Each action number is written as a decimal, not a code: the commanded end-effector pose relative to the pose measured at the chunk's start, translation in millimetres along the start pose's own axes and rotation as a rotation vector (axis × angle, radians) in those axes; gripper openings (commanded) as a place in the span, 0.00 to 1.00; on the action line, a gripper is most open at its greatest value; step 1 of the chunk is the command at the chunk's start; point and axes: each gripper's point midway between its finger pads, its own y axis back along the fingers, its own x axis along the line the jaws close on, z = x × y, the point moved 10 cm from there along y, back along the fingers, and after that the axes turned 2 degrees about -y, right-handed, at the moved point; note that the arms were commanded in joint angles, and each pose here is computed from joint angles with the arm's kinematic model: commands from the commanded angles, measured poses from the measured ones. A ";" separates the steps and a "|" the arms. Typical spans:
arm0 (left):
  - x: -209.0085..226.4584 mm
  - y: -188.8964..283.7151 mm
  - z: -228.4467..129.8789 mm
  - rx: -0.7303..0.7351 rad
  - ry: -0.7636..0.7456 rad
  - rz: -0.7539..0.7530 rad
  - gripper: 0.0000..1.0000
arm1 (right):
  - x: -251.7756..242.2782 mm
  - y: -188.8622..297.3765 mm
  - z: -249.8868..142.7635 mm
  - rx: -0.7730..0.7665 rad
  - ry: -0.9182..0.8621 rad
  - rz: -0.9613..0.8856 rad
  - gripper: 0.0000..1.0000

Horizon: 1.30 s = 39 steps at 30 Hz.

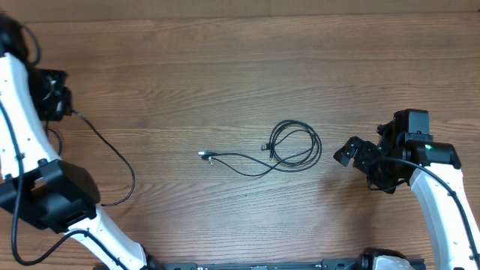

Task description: Untangle cables

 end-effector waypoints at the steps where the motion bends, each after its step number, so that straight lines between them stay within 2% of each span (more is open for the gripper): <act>1: 14.8 5.9 20.4 -0.008 0.146 -0.013 0.04 | 4.1 8.5 3.8 -0.038 0.022 0.005 1.00; 4: 29.7 6.9 39.6 -0.034 0.206 0.001 0.04 | 4.0 8.4 3.4 -0.036 0.021 0.004 1.00; 8: 51.9 7.6 64.2 -0.058 0.213 0.023 0.05 | 4.0 8.4 3.5 -0.036 0.021 0.004 1.00; 12: 79.4 2.2 85.7 -0.039 0.232 0.051 0.04 | 4.0 8.5 3.6 -0.037 0.021 0.004 1.00; 15: 111.7 -6.2 92.7 0.004 0.302 0.099 0.05 | 4.0 8.5 3.6 -0.037 0.021 0.004 1.00; 19: 166.6 -15.2 88.9 0.070 0.498 0.168 0.04 | 4.1 8.5 3.6 -0.037 0.021 0.004 1.00; 22: 212.1 -17.1 82.3 0.107 0.734 0.195 0.05 | 4.1 8.5 3.8 -0.038 0.021 0.005 1.00; 24: 233.6 -16.3 76.7 0.154 0.884 0.163 0.04 | 4.2 8.5 3.9 -0.039 0.022 0.005 1.00; 27: 246.8 -16.9 73.9 0.219 0.979 0.106 0.04 | 4.4 8.5 4.5 -0.043 0.023 0.007 1.00; 33: 235.0 -19.7 74.5 0.208 0.929 0.087 0.04 | 4.5 8.5 4.6 -0.043 0.023 0.007 1.00; 39: 207.8 -23.4 72.0 0.129 0.845 0.103 0.05 | 4.5 8.5 4.5 -0.043 0.023 0.007 1.00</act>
